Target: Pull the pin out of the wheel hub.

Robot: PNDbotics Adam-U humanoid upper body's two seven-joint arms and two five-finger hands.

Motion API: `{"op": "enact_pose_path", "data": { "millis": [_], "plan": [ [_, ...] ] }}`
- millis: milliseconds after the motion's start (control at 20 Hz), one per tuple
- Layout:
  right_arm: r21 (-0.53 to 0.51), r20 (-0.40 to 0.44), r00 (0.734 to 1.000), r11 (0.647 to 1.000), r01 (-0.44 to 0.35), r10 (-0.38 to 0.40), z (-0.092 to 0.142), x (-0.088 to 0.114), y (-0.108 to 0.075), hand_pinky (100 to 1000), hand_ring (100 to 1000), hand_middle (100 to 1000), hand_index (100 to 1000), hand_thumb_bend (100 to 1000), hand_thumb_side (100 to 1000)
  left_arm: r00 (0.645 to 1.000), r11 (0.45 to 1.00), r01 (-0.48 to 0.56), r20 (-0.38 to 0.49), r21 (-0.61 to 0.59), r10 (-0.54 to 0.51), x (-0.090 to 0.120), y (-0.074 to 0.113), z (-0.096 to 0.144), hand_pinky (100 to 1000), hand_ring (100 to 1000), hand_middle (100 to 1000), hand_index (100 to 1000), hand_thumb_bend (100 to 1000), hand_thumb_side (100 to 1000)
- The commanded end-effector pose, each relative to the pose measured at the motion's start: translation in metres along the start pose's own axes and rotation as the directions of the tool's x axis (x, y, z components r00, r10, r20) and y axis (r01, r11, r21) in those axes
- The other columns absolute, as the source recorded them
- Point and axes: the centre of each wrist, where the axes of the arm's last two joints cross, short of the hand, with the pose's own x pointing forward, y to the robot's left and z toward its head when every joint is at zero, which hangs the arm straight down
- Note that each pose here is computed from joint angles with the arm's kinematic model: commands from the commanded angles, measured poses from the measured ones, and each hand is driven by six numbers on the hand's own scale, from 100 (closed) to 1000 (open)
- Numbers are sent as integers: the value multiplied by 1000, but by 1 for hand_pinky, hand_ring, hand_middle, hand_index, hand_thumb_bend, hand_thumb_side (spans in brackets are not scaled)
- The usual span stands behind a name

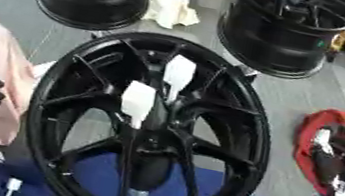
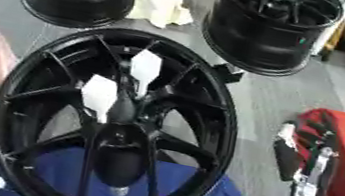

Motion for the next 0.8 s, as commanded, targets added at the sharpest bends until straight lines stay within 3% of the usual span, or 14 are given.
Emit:
{"op": "enact_pose_path", "data": {
  "millis": [50, 800],
  "plan": [
    [5, 8, 1000, 1000, 6, -6, -2, 1, -2, 682, 661, 700, 901, 100, 422, 1000, 1000, 21, 9, -1, -21, 6, 3, -1, 790, 747, 731, 893, 100, 745],
    [11, 9, 1000, 1000, 3, -3, -1, 2, -3, 681, 651, 684, 898, 100, 422, 1000, 1000, 20, 5, -3, -20, 6, 2, -1, 790, 745, 731, 892, 100, 746]
  ]
}}
